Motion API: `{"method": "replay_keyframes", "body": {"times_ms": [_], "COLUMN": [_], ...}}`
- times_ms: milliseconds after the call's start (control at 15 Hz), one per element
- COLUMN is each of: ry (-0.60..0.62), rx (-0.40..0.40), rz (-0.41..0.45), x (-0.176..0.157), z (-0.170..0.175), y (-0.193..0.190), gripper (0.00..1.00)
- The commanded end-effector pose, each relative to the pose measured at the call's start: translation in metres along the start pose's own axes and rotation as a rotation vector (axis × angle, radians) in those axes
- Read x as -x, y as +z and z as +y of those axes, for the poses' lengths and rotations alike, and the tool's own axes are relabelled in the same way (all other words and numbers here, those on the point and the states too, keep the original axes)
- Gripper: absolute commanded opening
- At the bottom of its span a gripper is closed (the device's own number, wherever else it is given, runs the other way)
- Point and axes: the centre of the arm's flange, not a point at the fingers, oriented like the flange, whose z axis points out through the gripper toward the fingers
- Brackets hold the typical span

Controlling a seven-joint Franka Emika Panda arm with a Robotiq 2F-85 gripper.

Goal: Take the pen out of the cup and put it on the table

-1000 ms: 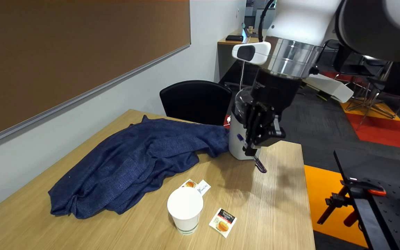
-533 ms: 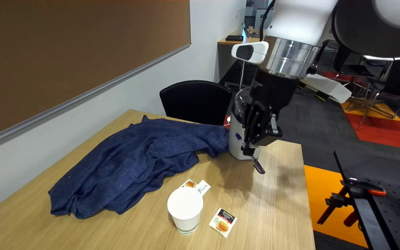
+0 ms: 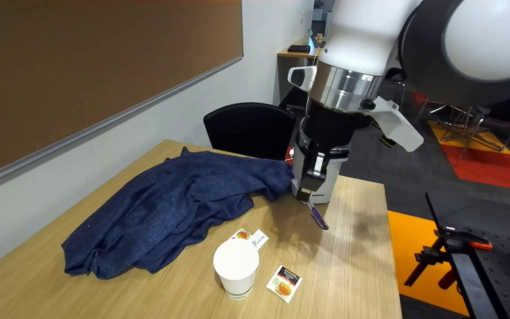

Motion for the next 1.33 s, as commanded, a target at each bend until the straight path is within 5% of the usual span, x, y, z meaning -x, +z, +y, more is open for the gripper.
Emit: {"method": "replay_keyframes", "body": {"times_ms": [0, 533, 1267], "ry": [0.132, 0.307, 0.385], "rx": [0.033, 0.03, 0.012], "rz": [-0.058, -0.163, -0.268], "x": [-0.012, -0.007, -0.003], "z": [-0.001, 0.019, 0.031], "y": [0.014, 0.081, 0.164], "gripper": [0.03, 0.03, 0.03]}}
